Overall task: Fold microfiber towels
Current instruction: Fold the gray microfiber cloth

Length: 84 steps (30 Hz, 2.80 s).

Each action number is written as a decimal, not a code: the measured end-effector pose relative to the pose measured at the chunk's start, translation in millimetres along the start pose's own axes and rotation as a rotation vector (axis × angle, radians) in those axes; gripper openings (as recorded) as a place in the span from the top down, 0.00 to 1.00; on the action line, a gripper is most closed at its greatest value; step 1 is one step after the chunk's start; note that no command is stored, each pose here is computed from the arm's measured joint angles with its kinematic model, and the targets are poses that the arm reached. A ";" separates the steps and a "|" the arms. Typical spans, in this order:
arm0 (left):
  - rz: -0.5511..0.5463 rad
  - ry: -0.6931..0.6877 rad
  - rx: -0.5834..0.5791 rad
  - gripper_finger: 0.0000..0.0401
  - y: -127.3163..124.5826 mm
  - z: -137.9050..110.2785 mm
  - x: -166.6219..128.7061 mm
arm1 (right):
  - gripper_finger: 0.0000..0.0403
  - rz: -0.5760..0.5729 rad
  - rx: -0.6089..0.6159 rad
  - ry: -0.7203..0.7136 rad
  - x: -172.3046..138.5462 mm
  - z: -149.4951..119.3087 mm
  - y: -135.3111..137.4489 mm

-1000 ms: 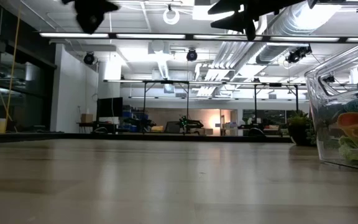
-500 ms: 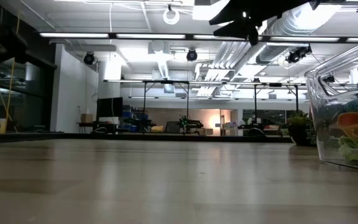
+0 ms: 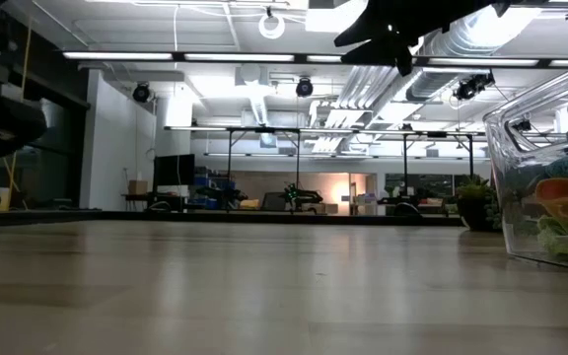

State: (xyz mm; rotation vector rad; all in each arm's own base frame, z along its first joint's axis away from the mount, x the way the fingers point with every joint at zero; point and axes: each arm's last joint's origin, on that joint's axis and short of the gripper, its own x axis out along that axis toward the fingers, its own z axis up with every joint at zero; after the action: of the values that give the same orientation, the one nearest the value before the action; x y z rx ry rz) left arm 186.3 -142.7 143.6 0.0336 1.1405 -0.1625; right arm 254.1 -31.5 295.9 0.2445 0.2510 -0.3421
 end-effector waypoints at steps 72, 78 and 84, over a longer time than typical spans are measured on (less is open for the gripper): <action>0.432 -0.058 -0.825 1.00 216.7 13.5 -129.7 | 0.56 0.202 0.300 0.380 120.5 -114.8 5.4; 0.419 -0.030 -0.855 1.00 206.7 15.6 -125.3 | 0.56 0.202 0.242 0.394 126.6 -123.7 0.5; 0.464 -0.039 -0.860 1.00 203.8 21.2 -119.5 | 0.56 0.102 0.267 0.384 129.9 -120.6 -21.8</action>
State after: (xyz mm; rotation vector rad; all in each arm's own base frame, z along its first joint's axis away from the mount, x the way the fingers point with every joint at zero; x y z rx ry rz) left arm 186.6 69.6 249.4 -0.4627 1.0576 0.7392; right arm 340.6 -56.8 141.7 0.5857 0.5702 -0.2244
